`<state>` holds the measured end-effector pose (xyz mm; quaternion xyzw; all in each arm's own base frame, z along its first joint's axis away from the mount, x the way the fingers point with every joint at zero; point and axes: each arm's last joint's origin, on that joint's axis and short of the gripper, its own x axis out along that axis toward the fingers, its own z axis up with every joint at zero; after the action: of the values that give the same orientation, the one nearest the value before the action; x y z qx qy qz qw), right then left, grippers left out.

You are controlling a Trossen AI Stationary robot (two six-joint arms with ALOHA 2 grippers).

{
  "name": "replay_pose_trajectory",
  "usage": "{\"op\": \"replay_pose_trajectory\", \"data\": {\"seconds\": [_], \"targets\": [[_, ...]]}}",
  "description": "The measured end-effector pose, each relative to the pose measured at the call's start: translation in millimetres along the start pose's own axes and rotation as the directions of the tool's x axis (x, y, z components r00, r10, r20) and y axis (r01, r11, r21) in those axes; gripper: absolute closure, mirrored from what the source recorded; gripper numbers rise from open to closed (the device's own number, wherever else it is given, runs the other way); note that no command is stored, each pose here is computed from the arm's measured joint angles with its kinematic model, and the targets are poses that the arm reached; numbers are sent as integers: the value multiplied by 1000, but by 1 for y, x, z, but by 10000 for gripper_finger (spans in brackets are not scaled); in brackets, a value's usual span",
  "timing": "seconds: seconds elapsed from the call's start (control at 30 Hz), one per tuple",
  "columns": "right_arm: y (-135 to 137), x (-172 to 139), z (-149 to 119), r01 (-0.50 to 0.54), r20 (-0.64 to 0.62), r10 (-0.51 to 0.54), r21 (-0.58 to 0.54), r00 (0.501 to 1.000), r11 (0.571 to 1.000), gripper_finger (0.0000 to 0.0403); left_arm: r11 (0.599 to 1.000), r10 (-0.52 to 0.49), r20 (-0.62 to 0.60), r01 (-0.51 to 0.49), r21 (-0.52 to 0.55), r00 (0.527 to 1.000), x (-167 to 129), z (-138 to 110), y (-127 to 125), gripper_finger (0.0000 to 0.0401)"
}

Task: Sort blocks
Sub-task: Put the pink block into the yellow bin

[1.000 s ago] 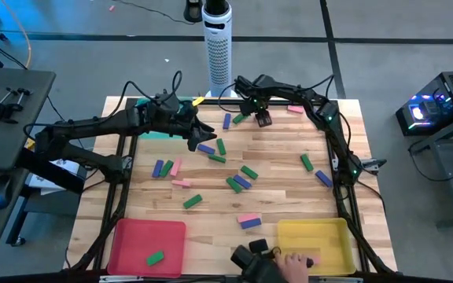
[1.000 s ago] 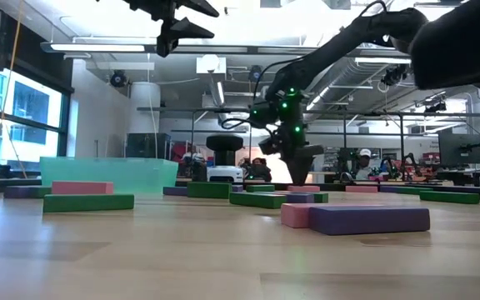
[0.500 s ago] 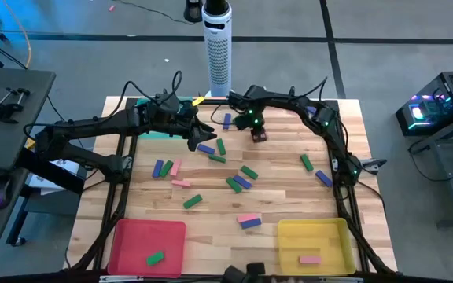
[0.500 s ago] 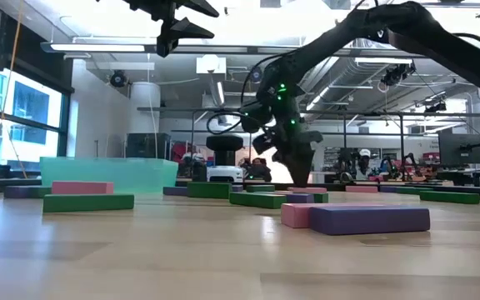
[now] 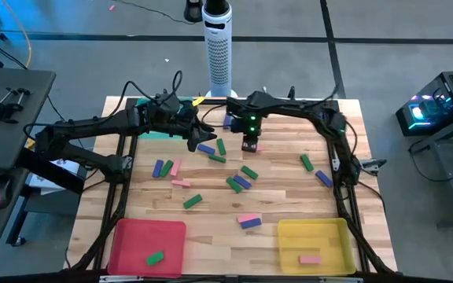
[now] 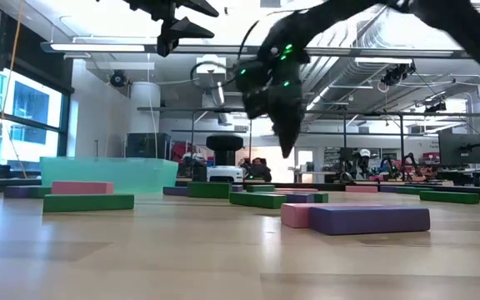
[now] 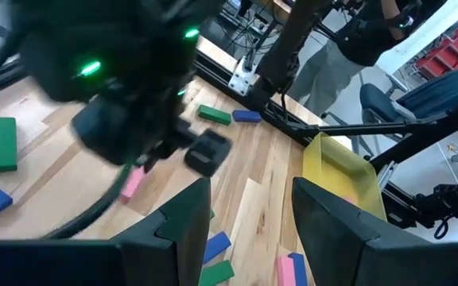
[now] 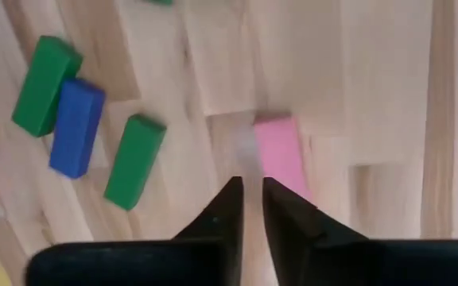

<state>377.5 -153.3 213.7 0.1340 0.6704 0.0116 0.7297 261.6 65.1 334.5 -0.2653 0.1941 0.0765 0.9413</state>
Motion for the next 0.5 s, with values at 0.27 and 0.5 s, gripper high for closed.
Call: {"op": "replay_pose_trajectory", "data": {"seconds": [0.27,0.5], "targets": [[9,10,-57,68,294,-90,84,952,994,383,999,-15,-33,16,46,999,1,-5,-5,238],[6,44,-73,74,408,-127,143,904,987,296,997,-21,-34,23,67,999,1,-5,-7,238]]}}
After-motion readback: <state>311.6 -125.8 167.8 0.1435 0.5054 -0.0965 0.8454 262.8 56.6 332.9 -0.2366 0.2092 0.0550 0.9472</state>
